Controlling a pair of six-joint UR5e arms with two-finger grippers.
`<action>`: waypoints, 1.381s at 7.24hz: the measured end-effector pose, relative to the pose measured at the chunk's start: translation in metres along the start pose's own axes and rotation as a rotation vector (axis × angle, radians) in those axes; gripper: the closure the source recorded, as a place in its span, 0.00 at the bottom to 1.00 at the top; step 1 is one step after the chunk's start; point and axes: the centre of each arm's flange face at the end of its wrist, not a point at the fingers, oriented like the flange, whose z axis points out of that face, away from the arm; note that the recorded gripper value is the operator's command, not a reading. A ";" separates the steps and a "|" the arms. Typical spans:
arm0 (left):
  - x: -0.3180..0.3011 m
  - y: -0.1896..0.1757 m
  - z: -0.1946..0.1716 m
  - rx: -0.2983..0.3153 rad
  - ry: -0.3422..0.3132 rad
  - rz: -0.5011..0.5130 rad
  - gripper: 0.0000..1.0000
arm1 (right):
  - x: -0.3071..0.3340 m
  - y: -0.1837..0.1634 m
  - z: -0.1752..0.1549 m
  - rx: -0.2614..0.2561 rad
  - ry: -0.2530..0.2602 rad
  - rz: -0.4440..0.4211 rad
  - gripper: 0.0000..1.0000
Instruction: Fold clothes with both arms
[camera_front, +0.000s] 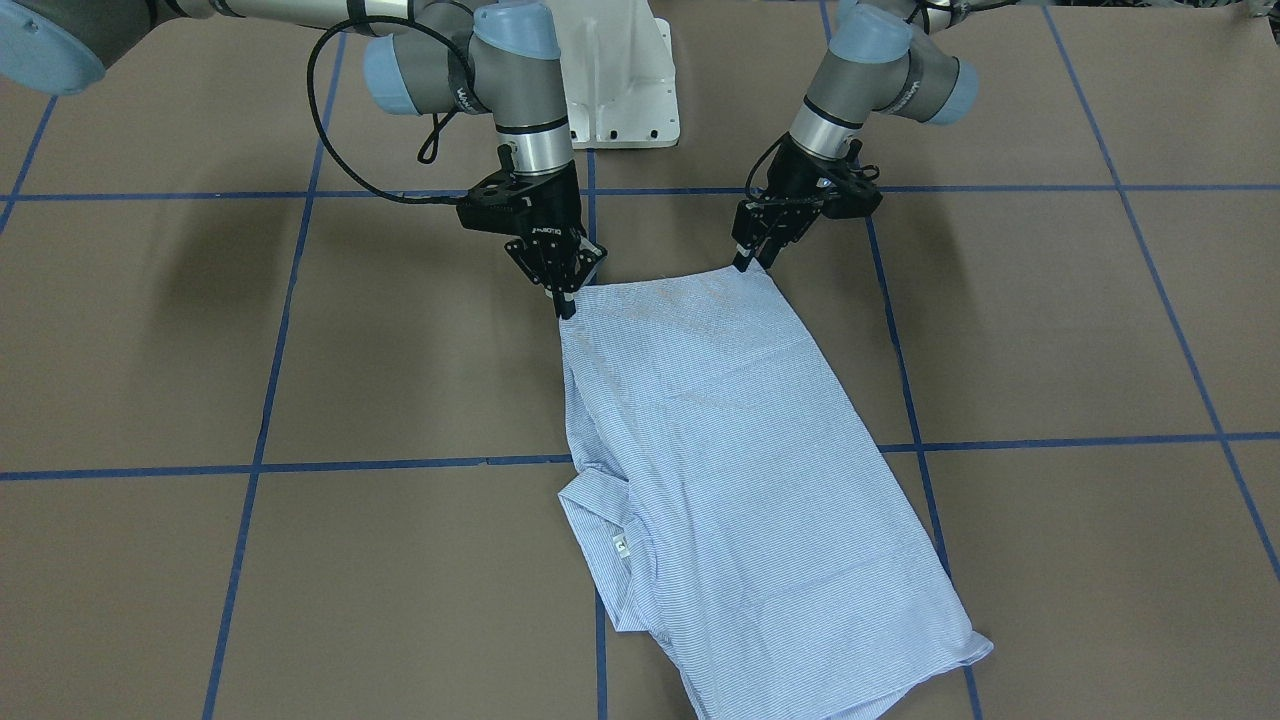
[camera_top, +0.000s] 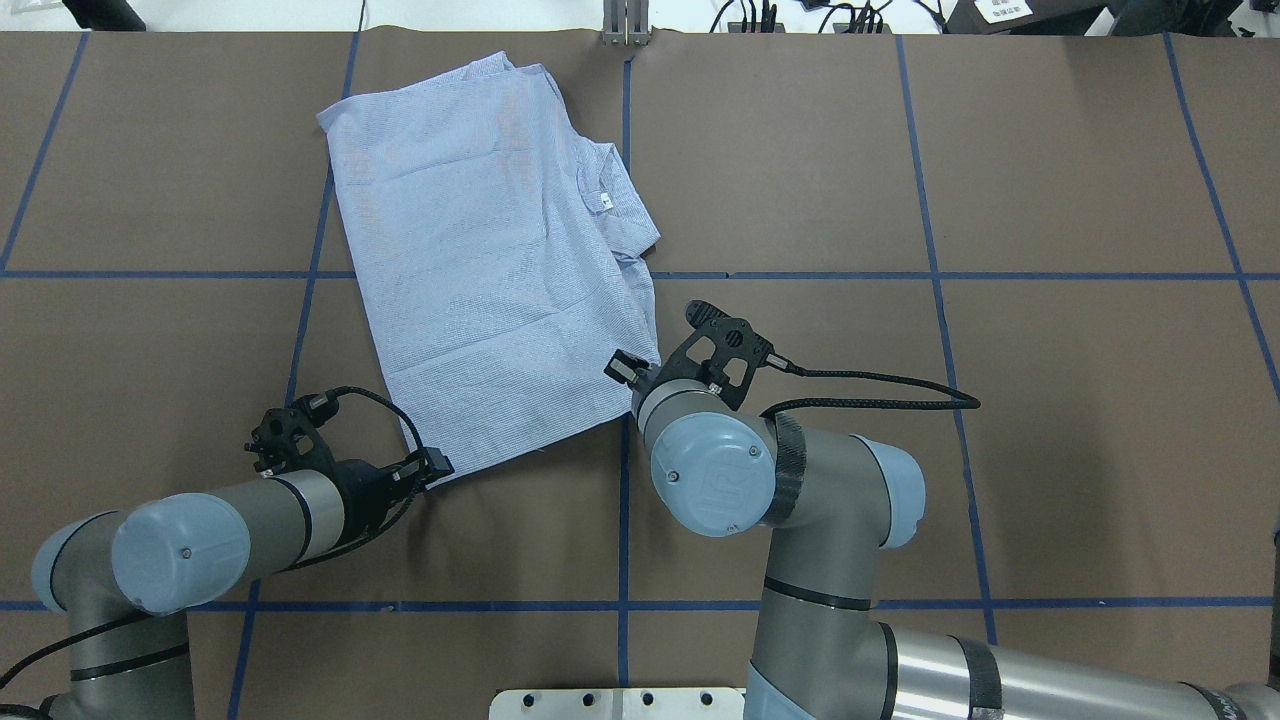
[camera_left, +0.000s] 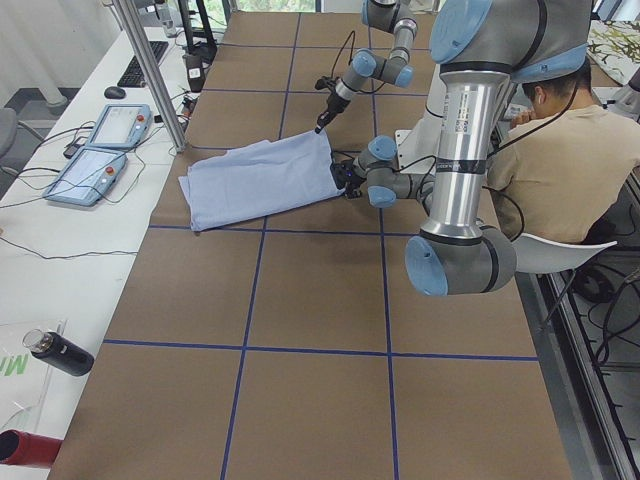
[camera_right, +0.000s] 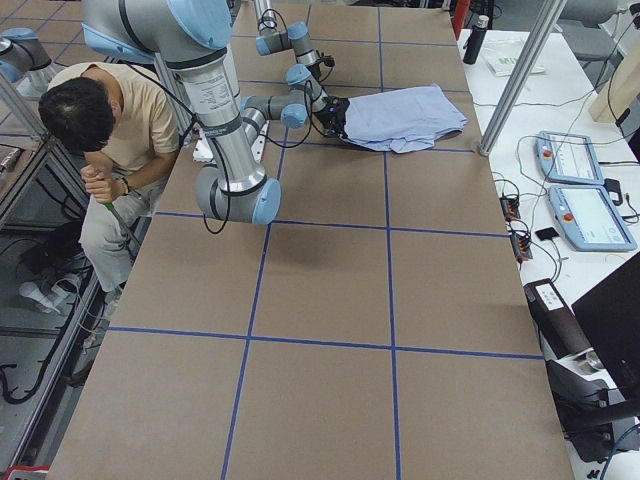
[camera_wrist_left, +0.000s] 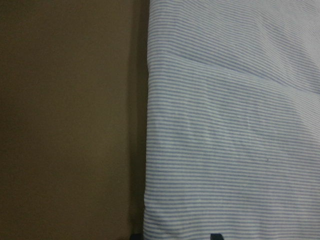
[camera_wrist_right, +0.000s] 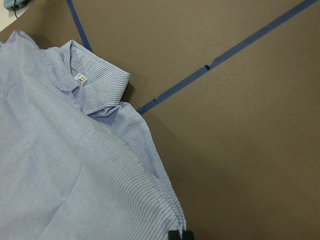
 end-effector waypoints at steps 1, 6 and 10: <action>0.000 0.001 0.000 0.000 0.001 -0.002 1.00 | 0.000 0.000 -0.001 -0.001 -0.001 0.000 1.00; 0.038 0.007 -0.042 -0.033 0.094 -0.008 1.00 | 0.041 -0.004 -0.046 -0.045 -0.037 -0.012 1.00; 0.096 0.035 -0.143 -0.153 0.180 -0.010 1.00 | 0.085 0.045 -0.206 -0.112 -0.076 -0.097 1.00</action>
